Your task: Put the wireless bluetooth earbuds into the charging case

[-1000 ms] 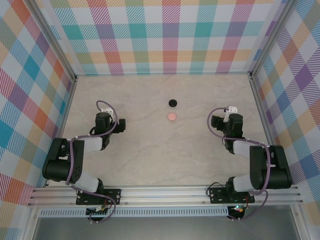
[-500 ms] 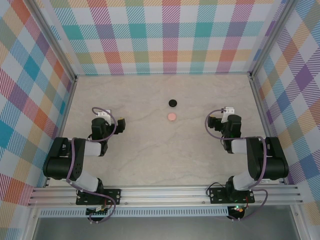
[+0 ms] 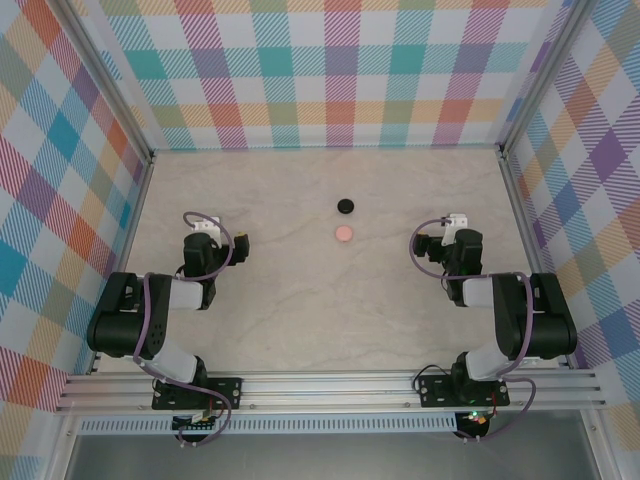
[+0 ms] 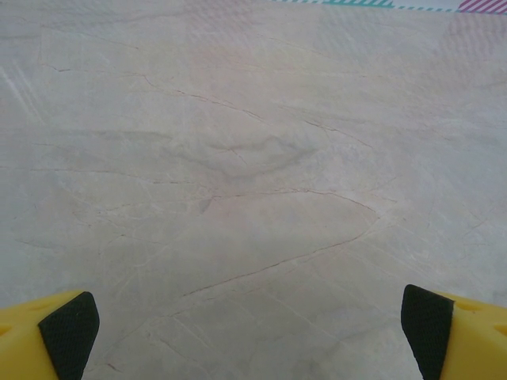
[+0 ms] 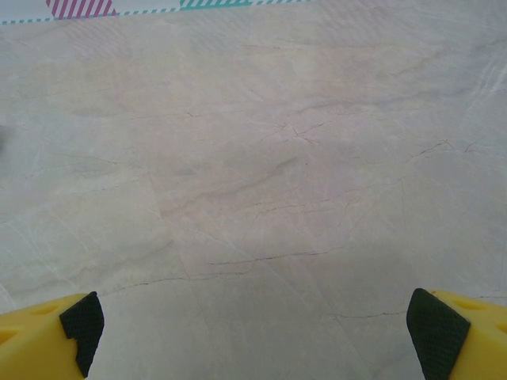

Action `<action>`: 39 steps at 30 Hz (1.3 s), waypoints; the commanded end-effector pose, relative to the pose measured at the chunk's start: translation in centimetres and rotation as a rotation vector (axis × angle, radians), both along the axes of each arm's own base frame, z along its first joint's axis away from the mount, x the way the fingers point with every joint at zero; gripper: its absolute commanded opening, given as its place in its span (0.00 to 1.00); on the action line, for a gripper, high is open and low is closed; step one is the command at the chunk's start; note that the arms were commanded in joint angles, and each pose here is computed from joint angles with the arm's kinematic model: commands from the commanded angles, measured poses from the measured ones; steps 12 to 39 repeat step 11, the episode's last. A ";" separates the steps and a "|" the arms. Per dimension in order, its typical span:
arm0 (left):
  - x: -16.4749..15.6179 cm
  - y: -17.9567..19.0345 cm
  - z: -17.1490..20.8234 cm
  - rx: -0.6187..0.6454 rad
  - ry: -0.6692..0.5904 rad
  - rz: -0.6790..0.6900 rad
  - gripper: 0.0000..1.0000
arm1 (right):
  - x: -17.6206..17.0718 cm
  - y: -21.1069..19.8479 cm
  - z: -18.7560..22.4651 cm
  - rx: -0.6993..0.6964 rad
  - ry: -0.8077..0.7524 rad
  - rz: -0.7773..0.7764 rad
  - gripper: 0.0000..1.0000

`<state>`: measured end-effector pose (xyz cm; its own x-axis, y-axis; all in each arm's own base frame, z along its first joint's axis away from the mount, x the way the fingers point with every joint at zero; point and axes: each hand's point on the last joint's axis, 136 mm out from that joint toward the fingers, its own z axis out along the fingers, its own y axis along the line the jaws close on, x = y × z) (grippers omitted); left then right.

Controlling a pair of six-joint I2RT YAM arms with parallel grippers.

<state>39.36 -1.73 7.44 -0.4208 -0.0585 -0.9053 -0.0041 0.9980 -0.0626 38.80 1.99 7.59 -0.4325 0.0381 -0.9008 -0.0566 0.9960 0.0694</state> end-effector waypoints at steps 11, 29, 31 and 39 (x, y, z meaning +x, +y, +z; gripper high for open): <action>0.5 0.3 0.3 -0.001 -0.007 0.018 1.00 | 0.9 0.1 1.5 0.003 -0.054 0.016 1.00; 0.5 0.3 0.3 -0.001 -0.007 0.018 1.00 | 0.9 0.1 1.5 0.003 -0.054 0.016 1.00; 0.5 0.3 0.3 -0.001 -0.007 0.018 1.00 | 0.9 0.1 1.5 0.003 -0.054 0.016 1.00; 0.5 0.3 0.3 -0.001 -0.007 0.018 1.00 | 0.9 0.1 1.5 0.003 -0.054 0.016 1.00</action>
